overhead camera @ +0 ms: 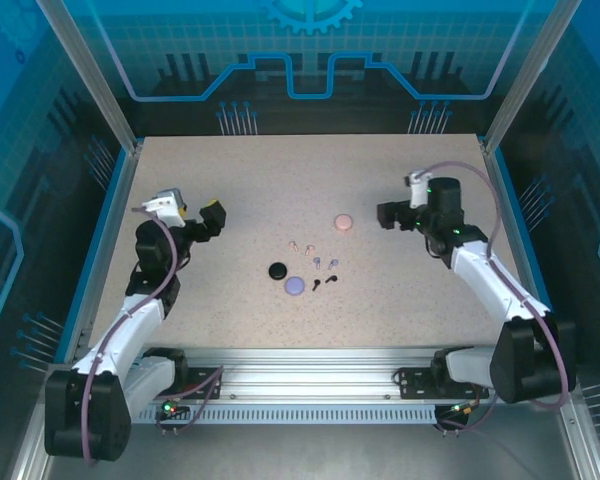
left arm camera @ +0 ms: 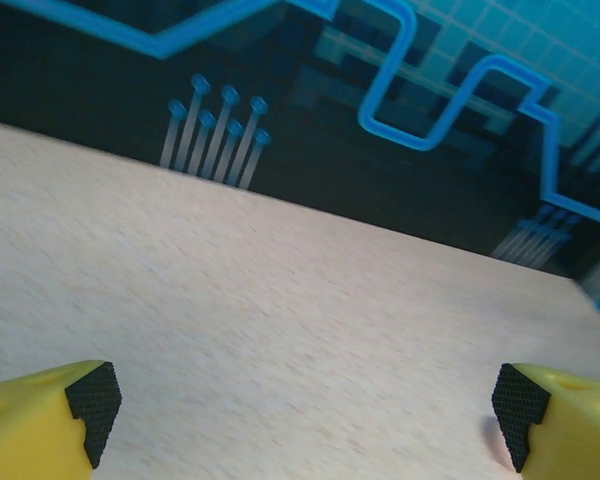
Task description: Insert the wireless bluetooth earbuds into the charging case
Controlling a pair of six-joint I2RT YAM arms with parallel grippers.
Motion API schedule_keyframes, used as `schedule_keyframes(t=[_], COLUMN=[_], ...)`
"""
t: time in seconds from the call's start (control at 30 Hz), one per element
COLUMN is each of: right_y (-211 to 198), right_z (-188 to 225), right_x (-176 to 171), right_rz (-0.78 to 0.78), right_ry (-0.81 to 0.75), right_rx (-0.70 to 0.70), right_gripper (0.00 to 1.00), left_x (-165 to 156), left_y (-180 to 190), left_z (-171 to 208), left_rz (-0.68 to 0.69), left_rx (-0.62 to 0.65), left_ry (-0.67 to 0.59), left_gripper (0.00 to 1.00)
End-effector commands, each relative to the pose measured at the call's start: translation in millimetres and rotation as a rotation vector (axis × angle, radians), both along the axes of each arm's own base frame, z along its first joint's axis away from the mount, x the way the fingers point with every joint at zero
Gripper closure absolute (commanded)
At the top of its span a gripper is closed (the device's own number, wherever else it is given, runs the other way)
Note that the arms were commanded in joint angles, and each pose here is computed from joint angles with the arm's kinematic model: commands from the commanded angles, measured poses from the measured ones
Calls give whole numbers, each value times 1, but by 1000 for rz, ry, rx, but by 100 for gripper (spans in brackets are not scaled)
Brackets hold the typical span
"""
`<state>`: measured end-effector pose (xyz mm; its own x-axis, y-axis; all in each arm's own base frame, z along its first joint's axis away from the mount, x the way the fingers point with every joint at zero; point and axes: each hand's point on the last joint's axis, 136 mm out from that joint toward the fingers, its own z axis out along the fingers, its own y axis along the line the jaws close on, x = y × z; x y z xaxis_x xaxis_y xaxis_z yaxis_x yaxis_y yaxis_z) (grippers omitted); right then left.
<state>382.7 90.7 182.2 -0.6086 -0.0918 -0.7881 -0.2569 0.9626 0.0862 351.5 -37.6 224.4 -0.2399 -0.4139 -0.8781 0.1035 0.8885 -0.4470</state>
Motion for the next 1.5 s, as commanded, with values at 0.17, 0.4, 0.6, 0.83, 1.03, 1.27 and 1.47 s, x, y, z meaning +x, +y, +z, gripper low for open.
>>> schedule_keyframes(t=[0.17, 0.4, 0.6, 0.83, 1.03, 1.27, 1.47], right_y=[78, 119, 142, 148, 144, 138, 137], right_z=[-37, -81, -113, -121, -124, -134, -139], right_x=[5, 48, 68, 72, 65, 54, 43], right_rz=[221, 312, 365, 395, 390, 391, 411], right_ry=[289, 428, 503, 582, 654, 746, 797], right_rx=[-40, -39, -43, -57, -75, -114, -121], right_gripper=[0, 0, 1, 8, 6, 0, 0], left_x=[-31, -30, -31, -32, -32, -32, -32], left_y=[-62, -66, -68, -69, -70, -71, -72], left_z=[-37, -36, -38, -39, -41, -39, -40], left_rz=[-202, -207, -206, -206, -206, -208, -211], left_rx=[-339, -340, -324, -313, -307, -307, -304], left_ry=[303, 310, 326, 339, 354, 352, 354], left_gripper=[1, 1, 1, 1, 1, 1, 1])
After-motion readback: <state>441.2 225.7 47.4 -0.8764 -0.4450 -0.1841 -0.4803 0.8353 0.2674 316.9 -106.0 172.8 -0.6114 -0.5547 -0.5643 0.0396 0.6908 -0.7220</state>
